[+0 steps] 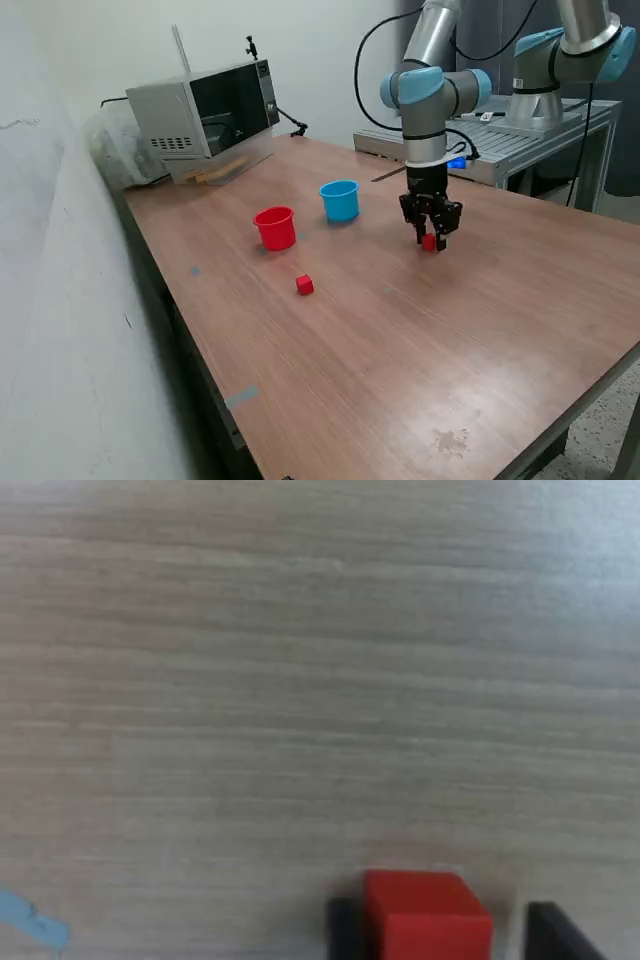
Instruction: Place red objects in the red bin, and blue objects in the blue bin.
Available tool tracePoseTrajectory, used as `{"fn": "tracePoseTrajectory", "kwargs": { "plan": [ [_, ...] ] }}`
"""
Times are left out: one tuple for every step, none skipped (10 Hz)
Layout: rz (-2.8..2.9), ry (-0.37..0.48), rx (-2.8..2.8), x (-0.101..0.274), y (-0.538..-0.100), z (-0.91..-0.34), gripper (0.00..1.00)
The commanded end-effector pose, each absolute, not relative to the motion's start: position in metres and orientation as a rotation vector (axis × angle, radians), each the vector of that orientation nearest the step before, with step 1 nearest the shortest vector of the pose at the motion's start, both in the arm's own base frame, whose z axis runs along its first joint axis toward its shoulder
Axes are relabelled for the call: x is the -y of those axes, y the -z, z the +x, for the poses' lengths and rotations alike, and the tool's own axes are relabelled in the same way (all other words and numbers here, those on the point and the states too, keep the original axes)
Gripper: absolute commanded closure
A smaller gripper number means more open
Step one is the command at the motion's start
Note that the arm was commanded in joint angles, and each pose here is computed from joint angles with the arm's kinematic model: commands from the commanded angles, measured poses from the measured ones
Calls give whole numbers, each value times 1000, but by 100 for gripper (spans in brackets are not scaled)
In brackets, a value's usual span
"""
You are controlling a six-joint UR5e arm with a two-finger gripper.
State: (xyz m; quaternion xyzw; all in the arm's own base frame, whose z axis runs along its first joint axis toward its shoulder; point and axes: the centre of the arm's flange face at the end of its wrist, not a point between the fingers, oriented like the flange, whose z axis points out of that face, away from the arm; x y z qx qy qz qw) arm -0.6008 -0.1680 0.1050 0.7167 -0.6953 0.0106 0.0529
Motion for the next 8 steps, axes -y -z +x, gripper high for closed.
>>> {"fn": "tracePoseTrajectory", "kwargs": {
  "plan": [
    [2164,-27,2129,160,-106,-605,100],
    [2157,-19,2142,154,-110,-611,100],
    [2137,12,2139,148,-123,-619,100],
    [2113,43,2135,140,-148,-629,100],
    [2105,62,2127,140,-180,-632,100],
    [2089,100,2105,140,-214,-636,100],
    [2085,128,2082,140,-243,-641,100],
    [2069,164,2064,139,-272,-655,100]
  ]
}}
